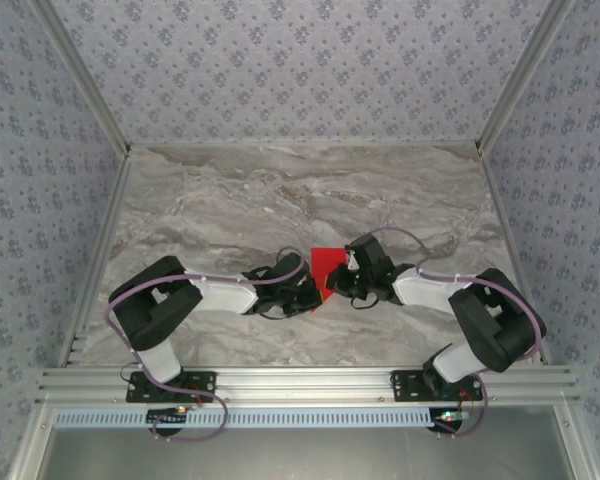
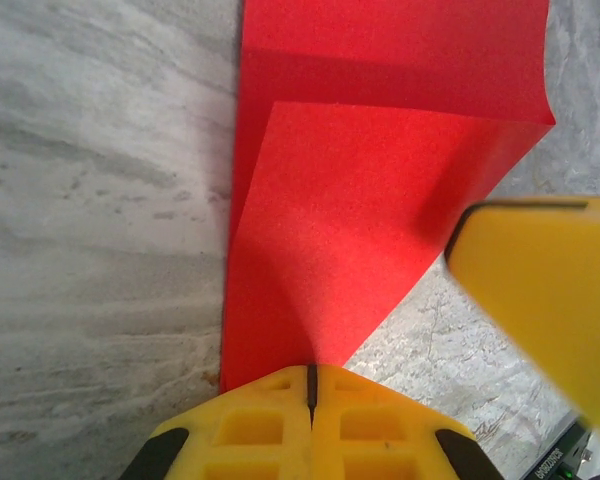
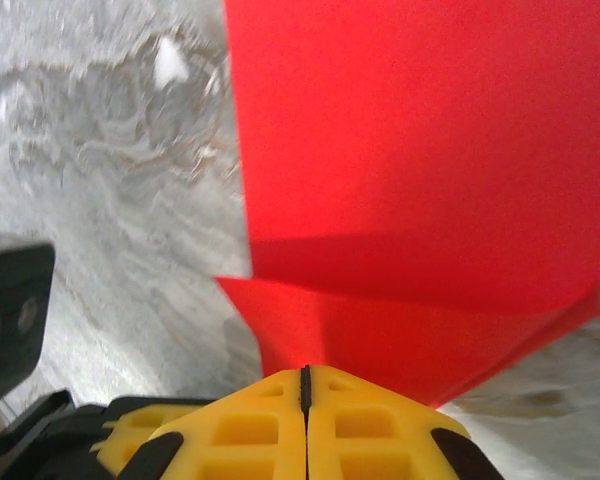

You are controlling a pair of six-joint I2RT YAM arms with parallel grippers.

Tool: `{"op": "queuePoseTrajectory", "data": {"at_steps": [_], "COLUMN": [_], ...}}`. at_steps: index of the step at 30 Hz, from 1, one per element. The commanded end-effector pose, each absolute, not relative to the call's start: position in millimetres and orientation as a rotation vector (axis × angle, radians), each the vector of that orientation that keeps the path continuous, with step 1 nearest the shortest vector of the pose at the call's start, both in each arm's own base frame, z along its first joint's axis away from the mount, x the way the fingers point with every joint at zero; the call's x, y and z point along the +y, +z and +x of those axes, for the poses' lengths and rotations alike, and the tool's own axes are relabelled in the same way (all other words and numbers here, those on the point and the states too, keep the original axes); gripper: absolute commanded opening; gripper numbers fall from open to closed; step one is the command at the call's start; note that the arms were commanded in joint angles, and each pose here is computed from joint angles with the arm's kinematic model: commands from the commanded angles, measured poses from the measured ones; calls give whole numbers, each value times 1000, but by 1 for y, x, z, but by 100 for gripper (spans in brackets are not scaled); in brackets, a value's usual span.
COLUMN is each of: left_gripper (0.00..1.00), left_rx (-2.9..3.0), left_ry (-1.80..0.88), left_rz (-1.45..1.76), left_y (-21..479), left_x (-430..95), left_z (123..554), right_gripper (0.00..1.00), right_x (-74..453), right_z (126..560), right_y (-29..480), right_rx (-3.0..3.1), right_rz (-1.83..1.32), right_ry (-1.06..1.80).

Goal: Fold a paper plane with a square sheet of paper (pick it up from the middle)
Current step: Third fold the triangle at the center of the table.

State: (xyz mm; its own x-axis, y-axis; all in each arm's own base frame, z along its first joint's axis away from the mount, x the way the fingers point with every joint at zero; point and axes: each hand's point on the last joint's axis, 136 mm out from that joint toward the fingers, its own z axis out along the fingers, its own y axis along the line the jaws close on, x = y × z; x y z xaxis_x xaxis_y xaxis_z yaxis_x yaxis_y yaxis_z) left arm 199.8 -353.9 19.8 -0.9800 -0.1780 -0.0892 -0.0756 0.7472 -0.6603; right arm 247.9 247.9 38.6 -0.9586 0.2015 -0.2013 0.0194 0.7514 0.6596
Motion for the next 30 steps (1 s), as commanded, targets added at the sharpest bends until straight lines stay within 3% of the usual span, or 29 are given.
{"op": "queuePoseTrajectory", "data": {"at_steps": [1,7,12,21,24,30], "left_gripper": [0,0,0,0,0,0], "left_rx": [2904,2910,2951,2996,2996,2993], "left_ry": [-890,-861,-786,-766,-768,-700], "left_rz": [-246,-265,-344,-339,-205,126], "left_y": [-14,-16,-28,-34,-22,-6], "left_x": [-333,-326,-310,-297,-298,-285], "left_z": [186,184,177,173,180,187], "right_gripper": [6,6,5,5,5,5], "right_x": [252,239,196,137,144,210], "right_z": [246,242,252,293,295,273], "right_y": [31,11,-5,19,40,56], "right_rx": [2720,2770,2782,2680,2635,2656], "right_rz": [145,193,279,460,408,183], "right_ry": [966,903,822,786,808,905]}}
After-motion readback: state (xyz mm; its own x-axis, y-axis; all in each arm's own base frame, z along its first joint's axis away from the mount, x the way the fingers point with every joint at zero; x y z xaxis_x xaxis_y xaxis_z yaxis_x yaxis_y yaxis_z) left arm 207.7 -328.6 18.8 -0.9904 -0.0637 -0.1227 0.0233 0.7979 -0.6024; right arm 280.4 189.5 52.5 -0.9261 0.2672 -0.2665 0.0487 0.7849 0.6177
